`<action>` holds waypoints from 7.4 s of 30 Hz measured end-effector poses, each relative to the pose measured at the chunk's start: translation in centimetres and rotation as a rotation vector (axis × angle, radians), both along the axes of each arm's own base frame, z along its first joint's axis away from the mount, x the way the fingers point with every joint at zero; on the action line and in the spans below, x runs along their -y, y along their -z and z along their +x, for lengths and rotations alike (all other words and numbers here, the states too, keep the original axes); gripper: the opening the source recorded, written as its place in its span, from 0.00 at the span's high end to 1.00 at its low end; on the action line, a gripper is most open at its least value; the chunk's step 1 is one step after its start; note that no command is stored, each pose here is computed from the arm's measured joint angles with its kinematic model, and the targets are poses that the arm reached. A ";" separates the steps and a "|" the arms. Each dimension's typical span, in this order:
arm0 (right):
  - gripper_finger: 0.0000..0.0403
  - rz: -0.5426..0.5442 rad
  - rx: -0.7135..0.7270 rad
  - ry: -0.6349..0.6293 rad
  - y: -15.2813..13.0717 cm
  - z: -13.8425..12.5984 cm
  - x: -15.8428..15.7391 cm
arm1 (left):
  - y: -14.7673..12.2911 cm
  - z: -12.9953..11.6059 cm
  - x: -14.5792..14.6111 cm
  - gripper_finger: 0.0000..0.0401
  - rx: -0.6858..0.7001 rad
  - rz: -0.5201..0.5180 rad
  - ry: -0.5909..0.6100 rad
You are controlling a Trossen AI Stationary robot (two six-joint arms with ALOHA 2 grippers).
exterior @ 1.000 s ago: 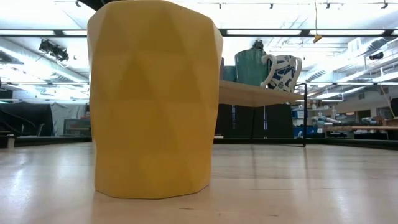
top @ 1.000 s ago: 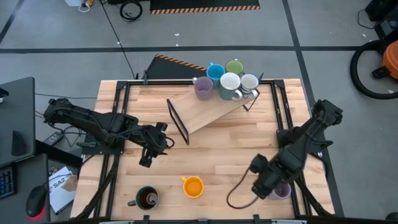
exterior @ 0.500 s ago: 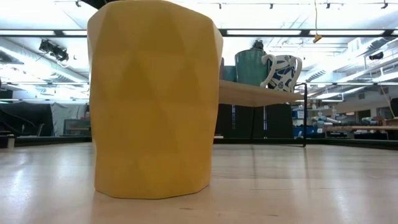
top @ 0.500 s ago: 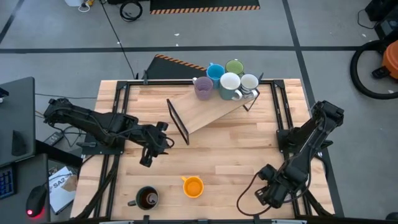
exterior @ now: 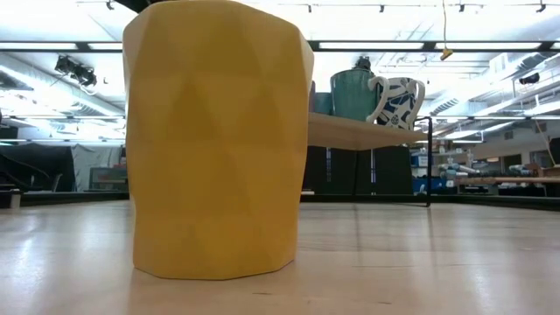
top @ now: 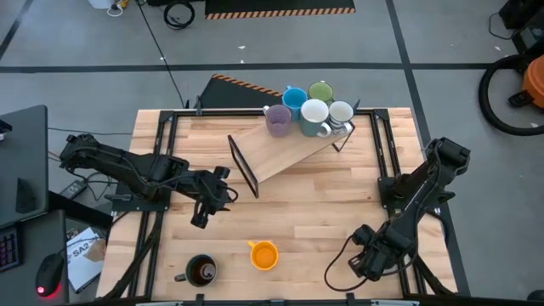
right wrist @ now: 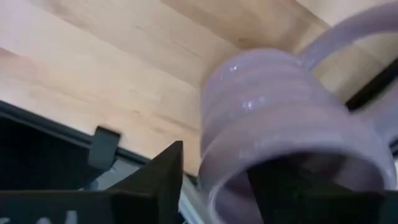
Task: Place coffee mugs
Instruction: Put the purple mug on the shelf
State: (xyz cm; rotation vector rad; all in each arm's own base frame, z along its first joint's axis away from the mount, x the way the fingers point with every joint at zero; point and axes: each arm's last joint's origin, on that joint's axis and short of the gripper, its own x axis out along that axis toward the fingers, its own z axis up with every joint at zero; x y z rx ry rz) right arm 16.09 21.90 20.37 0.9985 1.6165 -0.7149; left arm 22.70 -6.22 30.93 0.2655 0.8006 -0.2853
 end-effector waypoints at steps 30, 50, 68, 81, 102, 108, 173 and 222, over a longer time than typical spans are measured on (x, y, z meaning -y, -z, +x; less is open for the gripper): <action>0.90 -0.123 0.283 -0.510 -2.8 8.8 9.6 | -0.3 0.8 0.0 0.69 0.058 -0.094 -0.162; 0.89 -0.284 0.382 -0.715 -10.7 14.4 12.7 | -1.2 0.6 -0.5 0.69 0.068 -0.111 -0.333; 0.89 -0.495 0.494 -0.901 -16.0 21.3 17.2 | -4.6 -1.8 -3.3 0.69 0.221 0.022 -0.361; 0.89 -0.489 0.536 -0.913 -15.1 23.2 21.3 | -4.4 -1.7 -3.9 0.69 0.210 -0.001 -0.414; 0.76 -0.531 0.585 -0.876 -14.9 24.2 23.4 | -4.4 -1.7 -3.8 0.69 0.202 -0.040 -0.422; 0.68 -0.595 0.610 -0.892 -15.2 24.6 23.7 | -4.4 -1.7 -3.8 0.69 0.199 -0.038 -0.421; 0.65 -1.123 0.598 -0.657 -8.1 17.2 12.8 | -4.2 -1.8 -3.9 0.69 0.182 -0.016 -0.424; 0.59 -1.161 0.914 -0.583 -3.1 19.6 21.1 | -3.0 -0.4 -4.3 0.69 0.157 0.131 -0.539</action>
